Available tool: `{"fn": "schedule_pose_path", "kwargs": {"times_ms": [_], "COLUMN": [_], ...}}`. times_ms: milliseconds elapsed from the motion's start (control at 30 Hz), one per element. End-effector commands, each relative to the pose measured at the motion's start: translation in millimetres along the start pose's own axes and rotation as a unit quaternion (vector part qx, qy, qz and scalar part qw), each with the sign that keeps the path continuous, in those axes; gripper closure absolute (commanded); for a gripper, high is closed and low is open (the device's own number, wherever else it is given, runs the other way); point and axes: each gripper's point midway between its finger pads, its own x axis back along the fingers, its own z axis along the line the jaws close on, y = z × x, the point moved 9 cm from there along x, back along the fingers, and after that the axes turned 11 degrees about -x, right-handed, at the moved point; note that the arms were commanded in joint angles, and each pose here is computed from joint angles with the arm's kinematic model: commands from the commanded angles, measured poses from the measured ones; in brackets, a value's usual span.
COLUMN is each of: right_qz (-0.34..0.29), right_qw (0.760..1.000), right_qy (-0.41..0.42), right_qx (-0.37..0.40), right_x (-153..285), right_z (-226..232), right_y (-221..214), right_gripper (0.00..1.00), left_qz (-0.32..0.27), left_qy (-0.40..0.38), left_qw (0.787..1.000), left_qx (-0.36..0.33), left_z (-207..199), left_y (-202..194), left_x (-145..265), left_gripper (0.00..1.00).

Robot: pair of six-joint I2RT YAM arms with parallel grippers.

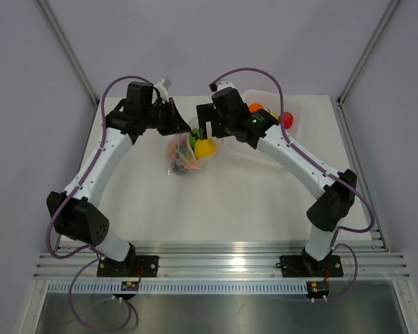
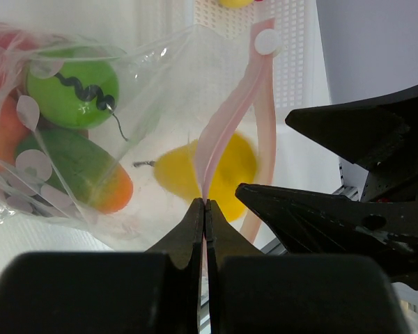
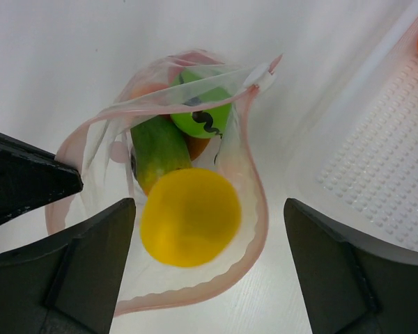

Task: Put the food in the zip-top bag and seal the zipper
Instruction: Place the fake fruit in the zipper food storage bag, then zip the zipper food storage bag at the center of the board.

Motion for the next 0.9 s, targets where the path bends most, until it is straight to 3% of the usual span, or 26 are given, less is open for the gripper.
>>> {"fn": "schedule_pose_path", "kwargs": {"times_ms": [0,200,400,533,633,867], "right_qz": [-0.036,-0.067,-0.131,-0.142,-0.122,-0.063], "right_qw": [0.999,0.998,0.989,0.983,0.986,0.993], "right_qy": [0.029,0.019,-0.073,-0.111,-0.099,0.006], "right_qx": [-0.004,-0.004,-0.005,-0.026,-0.062,-0.099], "right_x": [22,39,59,64,61,44], "right_z": [13,8,-16,-45,-68,-60], "right_y": [17,26,40,45,45,34], "right_gripper": [0.03,0.02,0.01,0.00,0.00,0.03], "left_qz": [-0.033,-0.033,-0.033,-0.035,-0.036,-0.031], "left_qy": [-0.017,-0.017,-0.017,-0.020,-0.021,-0.029], "left_qw": [0.999,0.999,0.999,0.999,0.999,0.999], "left_qx": [-0.018,-0.018,-0.020,-0.021,-0.021,-0.022], "left_z": [-14,-13,-13,-14,-15,-15], "left_y": [10,10,10,10,10,7], "left_x": [14,13,14,15,16,16], "left_gripper": [1.00,1.00,1.00,1.00,1.00,1.00]}}
